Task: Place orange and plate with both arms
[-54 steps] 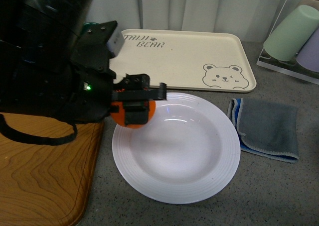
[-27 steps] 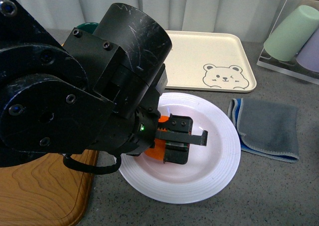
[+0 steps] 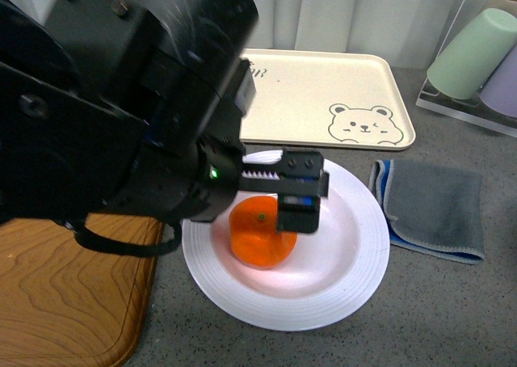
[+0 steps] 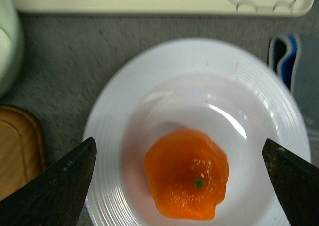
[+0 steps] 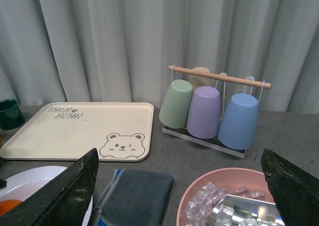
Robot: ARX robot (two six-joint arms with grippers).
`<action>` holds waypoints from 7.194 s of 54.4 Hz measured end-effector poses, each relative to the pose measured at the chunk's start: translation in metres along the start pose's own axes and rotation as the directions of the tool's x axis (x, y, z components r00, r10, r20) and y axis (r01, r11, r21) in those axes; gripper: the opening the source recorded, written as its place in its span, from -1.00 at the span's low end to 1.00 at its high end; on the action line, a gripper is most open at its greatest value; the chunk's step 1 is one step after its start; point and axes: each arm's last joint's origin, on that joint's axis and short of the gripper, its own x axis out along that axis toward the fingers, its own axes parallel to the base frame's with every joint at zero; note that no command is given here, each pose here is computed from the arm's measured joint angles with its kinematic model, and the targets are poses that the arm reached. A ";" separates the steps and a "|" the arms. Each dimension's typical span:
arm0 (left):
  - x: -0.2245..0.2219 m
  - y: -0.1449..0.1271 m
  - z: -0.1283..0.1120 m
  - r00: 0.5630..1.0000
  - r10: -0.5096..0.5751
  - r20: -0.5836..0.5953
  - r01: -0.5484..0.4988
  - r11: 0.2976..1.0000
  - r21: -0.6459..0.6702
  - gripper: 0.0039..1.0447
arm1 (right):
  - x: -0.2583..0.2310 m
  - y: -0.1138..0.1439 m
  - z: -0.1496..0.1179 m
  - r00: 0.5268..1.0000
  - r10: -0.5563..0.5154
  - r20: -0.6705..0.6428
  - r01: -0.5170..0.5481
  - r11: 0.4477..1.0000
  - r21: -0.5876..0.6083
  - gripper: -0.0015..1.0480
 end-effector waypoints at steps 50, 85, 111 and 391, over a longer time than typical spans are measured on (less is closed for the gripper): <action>-0.163 0.111 -0.061 0.681 0.207 0.703 -0.293 0.956 0.002 -0.93 | 0.000 0.000 0.000 1.000 0.000 0.000 0.000 1.000 0.000 0.82; -0.198 0.120 -0.079 0.661 0.206 0.721 -0.296 0.955 -0.002 -0.93 | 0.000 0.000 0.000 1.000 0.000 0.000 0.000 1.000 0.000 0.82; -0.210 0.116 -0.089 0.655 0.204 0.727 -0.296 0.955 -0.002 -0.93 | 0.000 0.000 0.000 1.000 0.000 0.000 0.000 1.000 0.000 0.82; -0.220 0.113 -0.104 0.659 0.204 0.724 -0.296 0.955 0.001 0.88 | 0.343 0.126 -0.059 0.660 0.467 -0.588 0.044 0.757 0.652 0.82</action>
